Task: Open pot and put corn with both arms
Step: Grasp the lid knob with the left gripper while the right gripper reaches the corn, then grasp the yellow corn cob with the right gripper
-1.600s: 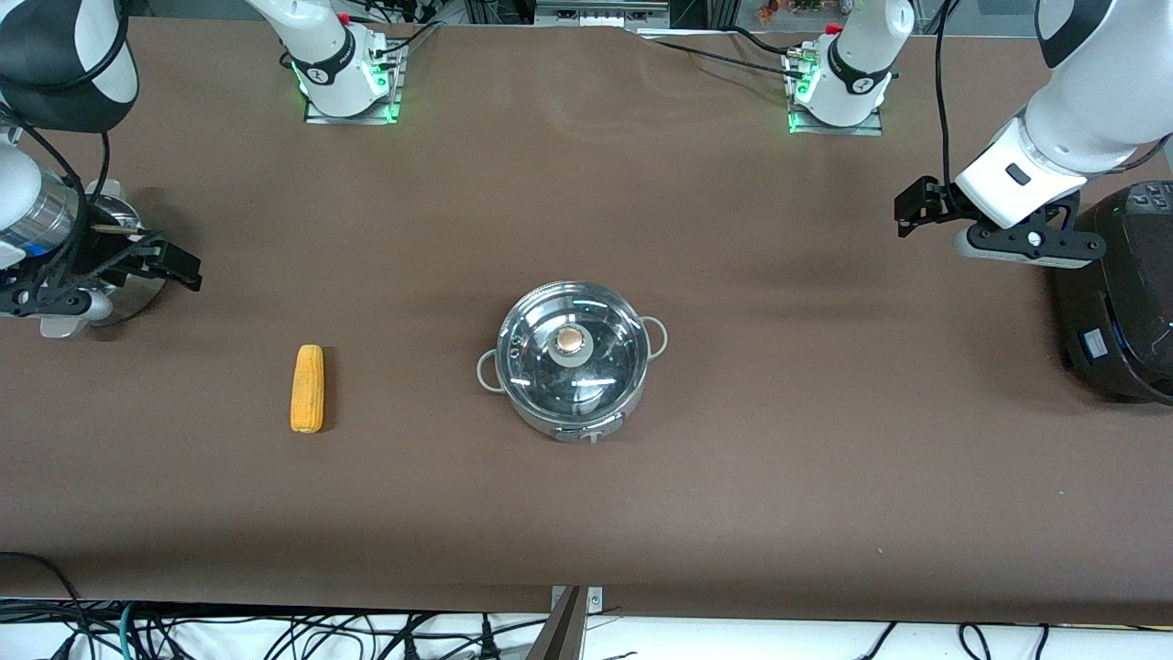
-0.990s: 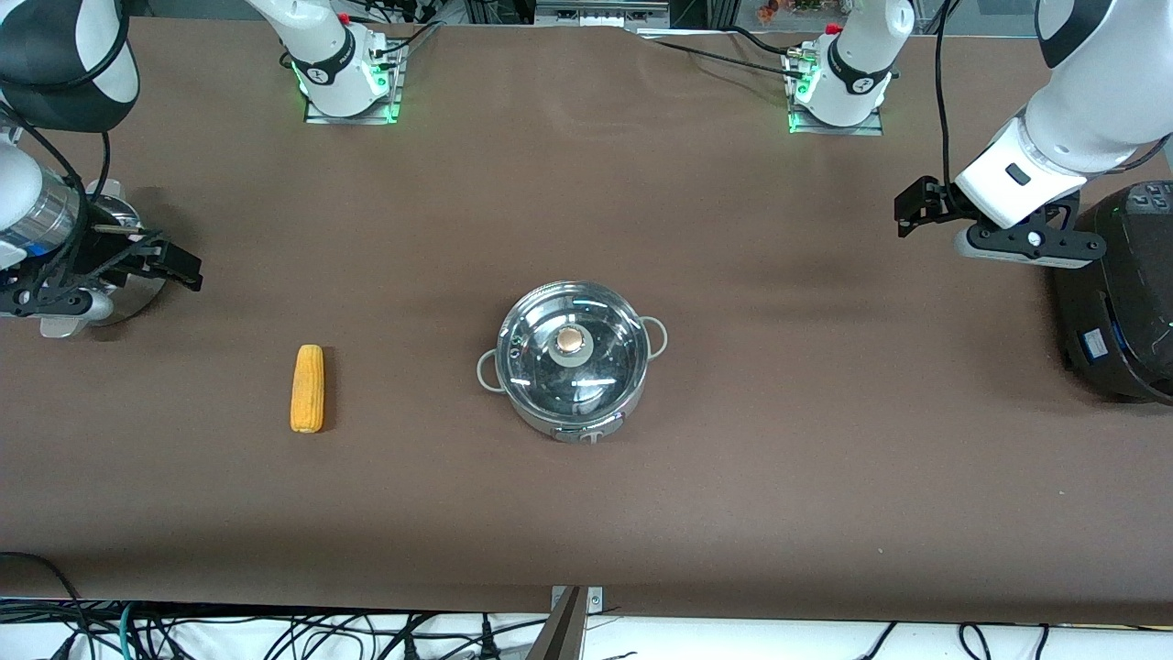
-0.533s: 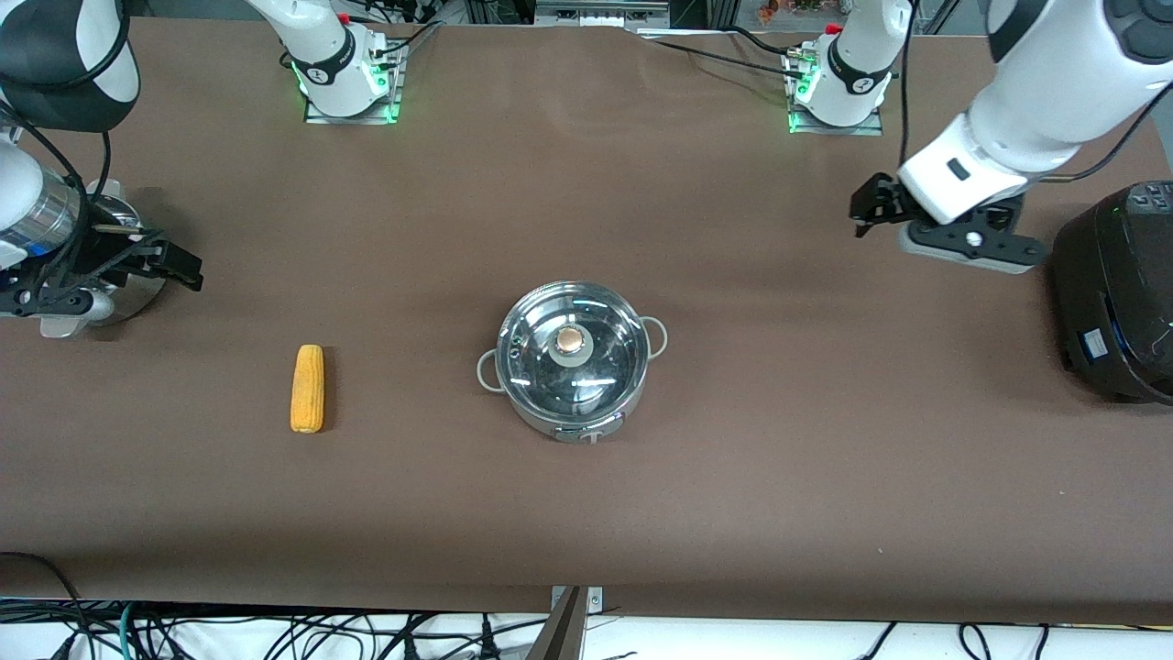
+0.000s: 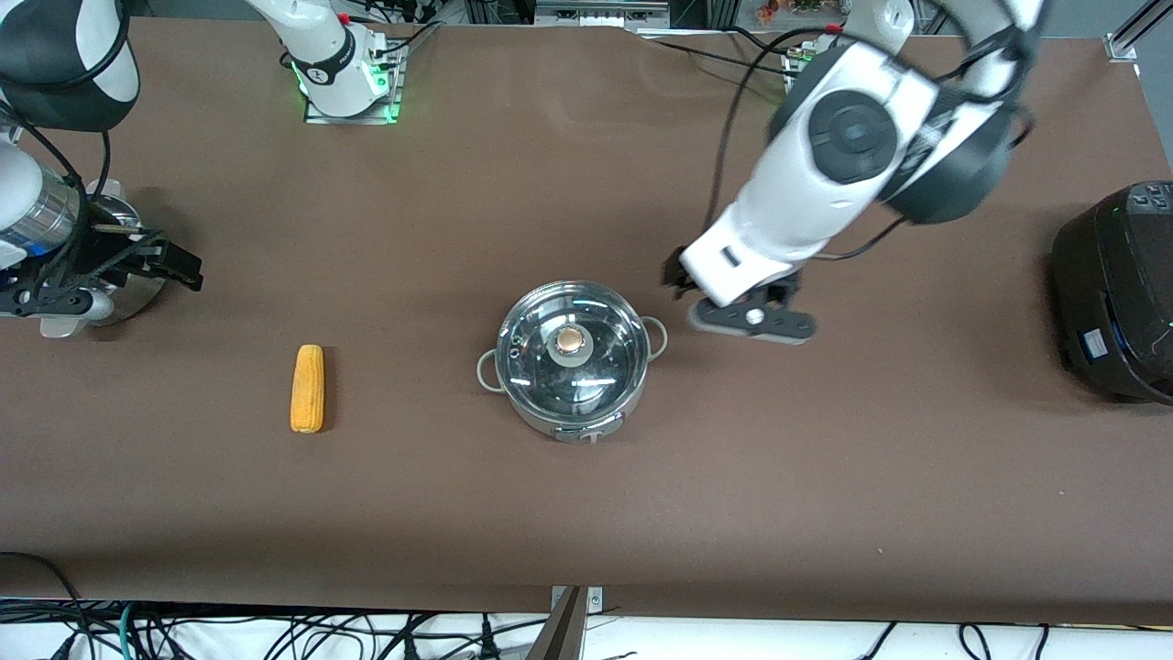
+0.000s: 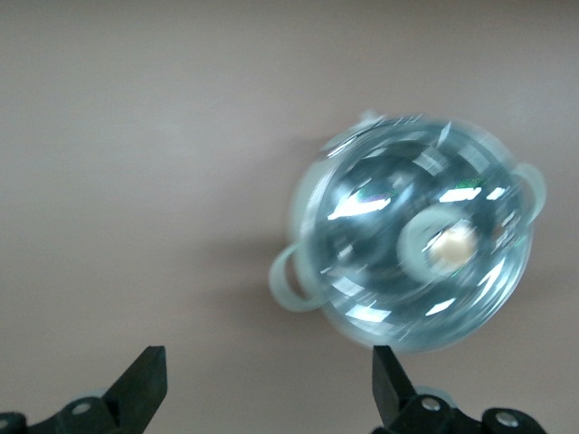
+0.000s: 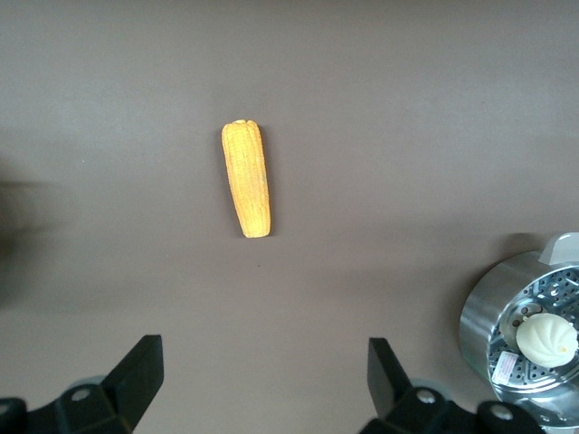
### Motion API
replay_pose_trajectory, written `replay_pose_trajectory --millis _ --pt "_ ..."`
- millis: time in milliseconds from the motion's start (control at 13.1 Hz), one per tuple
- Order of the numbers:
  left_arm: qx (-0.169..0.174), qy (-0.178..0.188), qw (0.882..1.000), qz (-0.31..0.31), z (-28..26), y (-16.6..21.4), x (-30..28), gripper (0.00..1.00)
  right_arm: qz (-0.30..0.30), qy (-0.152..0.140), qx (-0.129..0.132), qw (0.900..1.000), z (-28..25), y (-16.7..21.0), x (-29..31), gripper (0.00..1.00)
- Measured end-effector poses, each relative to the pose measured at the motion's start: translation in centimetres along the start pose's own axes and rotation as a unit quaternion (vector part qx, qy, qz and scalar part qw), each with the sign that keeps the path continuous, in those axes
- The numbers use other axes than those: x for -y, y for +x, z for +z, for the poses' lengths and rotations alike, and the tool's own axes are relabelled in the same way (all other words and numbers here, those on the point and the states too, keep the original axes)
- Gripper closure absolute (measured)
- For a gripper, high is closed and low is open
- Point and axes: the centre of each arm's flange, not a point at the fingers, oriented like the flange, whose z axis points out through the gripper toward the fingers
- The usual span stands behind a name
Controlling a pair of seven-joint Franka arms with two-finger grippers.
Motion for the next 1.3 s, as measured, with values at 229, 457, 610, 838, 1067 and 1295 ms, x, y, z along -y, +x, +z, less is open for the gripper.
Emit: replay_pose_trajectory --millis 229,457,610,838,1067,1295 --pt "-0.030 -0.033 0.997 -0.059 5.7 0.4 -4.9 0.00 0.001 0.000 0.008 1.000 1.1 0.4 -0.1 0.00" --pt "-0.059 -0.017 0.995 -0.084 9.6 -0.7 -8.6 0.00 -0.005 0.004 0.013 1.000 7.0 3.1 0.7 0.00" --pt "-0.074 -0.010 0.993 -0.087 12.3 -1.8 -11.2 0.00 -0.010 0.009 0.010 1.000 13.1 5.6 1.5 0.00" --pt "-0.077 -0.004 0.993 -0.088 16.0 -2.3 -12.7 0.00 -0.017 0.016 0.003 1.000 21.8 7.7 2.8 0.00" --pt "-0.081 0.004 0.992 -0.093 16.7 -1.5 -11.9 0.02 -0.016 0.020 -0.008 1.000 26.5 8.2 3.0 0.00" --pt "-0.086 0.008 0.992 -0.090 16.5 -1.5 -11.9 0.26 -0.015 0.024 -0.029 0.999 28.7 8.0 3.0 0.00"
